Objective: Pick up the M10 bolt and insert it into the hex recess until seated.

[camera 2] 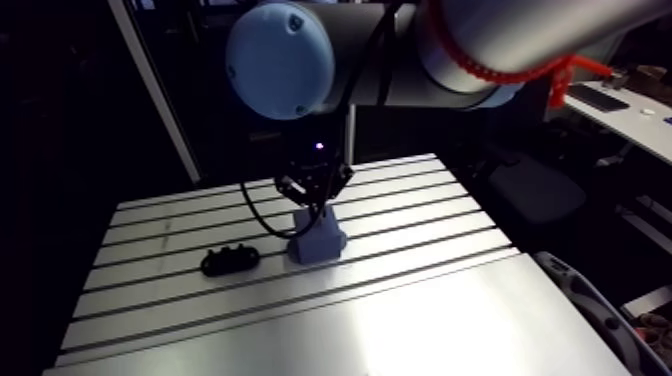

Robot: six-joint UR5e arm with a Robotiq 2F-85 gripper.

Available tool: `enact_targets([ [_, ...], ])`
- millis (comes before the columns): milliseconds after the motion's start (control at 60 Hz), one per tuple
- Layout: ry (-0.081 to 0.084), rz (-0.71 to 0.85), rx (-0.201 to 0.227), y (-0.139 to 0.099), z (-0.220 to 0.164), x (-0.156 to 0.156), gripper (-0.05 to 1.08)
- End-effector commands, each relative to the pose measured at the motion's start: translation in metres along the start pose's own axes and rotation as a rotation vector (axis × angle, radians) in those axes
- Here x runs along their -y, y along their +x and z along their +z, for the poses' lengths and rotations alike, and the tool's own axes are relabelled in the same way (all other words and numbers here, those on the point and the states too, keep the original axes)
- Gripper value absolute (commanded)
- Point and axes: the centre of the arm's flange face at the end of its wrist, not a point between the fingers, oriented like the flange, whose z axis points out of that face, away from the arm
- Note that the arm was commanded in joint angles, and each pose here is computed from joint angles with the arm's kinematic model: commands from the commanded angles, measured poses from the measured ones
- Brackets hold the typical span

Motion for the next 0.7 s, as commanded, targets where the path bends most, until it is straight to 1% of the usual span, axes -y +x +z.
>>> enact_targets([
  [17, 0.000, -0.001, 0.001, -0.0003, 0.0006, 0.0008, 1.08],
  [367, 0.000, -0.001, 0.000, 0.0001, -0.0001, 0.0007, 1.08],
  [700, 0.003, -0.001, 0.007, 0.0005, 0.0037, 0.0006, 1.08],
])
